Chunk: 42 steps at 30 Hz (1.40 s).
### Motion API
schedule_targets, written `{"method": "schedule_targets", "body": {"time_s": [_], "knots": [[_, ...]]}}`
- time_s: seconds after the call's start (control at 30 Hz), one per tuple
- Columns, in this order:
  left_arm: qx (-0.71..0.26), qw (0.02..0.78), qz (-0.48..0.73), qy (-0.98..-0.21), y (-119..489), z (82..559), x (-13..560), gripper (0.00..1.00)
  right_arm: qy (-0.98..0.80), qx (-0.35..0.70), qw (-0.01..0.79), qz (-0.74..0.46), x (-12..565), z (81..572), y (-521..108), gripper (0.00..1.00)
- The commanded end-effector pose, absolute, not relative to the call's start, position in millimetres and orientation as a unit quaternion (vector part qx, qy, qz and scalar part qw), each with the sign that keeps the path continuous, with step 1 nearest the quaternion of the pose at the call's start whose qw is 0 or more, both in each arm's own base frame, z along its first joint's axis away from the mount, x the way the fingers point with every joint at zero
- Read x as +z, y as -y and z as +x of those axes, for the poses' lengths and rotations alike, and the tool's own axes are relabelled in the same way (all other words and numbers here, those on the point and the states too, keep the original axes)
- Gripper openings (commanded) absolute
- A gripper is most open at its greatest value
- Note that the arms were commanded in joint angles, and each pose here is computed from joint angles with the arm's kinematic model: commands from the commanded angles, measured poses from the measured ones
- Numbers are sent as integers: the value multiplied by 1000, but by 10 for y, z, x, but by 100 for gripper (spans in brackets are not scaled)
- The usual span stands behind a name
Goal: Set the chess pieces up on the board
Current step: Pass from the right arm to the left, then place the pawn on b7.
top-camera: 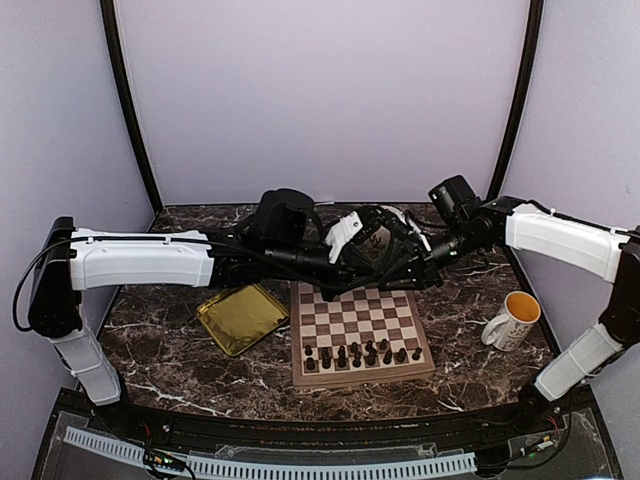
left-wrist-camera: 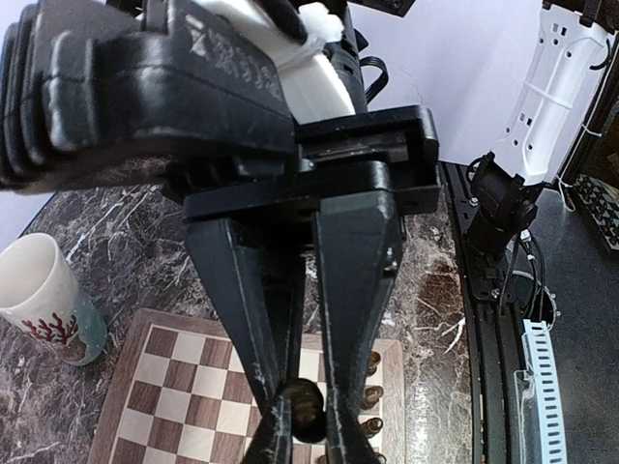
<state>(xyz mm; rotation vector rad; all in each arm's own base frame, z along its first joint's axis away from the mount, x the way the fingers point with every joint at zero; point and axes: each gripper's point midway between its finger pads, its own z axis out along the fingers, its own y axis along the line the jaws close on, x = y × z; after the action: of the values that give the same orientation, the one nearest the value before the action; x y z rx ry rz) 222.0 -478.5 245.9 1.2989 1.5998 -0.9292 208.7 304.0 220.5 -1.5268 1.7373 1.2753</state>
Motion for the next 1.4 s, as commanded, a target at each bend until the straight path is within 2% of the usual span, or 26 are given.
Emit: {"method": "schedule_targets", "body": {"time_s": [0.0, 0.13, 0.23, 0.5, 0.83, 1.37], "knots": [[-367, 427, 528, -636, 4825, 2237, 2534, 6, -647, 446, 265, -558, 2149, 2109, -2932, 27], [-354, 422, 530, -645, 4852, 2291, 2483, 6, -668, 399, 291, -557, 2091, 2183, -2716, 35], [-339, 416, 533, -654, 4866, 2345, 2428, 6, -706, 332, 295, -551, 1872, 2303, -2423, 37], [-316, 350, 567, -675, 4995, 2343, 2164, 7, -766, 317, 362, -426, 1976, 2795, -1760, 40], [-281, 281, 618, -678, 5226, 2190, 1682, 8, -770, 263, 399, -422, 2013, 2846, -1636, 41], [-217, 213, 661, -686, 5428, 2049, 1011, 8, -772, 263, 388, -429, 1925, 2802, -1627, 41]]}}
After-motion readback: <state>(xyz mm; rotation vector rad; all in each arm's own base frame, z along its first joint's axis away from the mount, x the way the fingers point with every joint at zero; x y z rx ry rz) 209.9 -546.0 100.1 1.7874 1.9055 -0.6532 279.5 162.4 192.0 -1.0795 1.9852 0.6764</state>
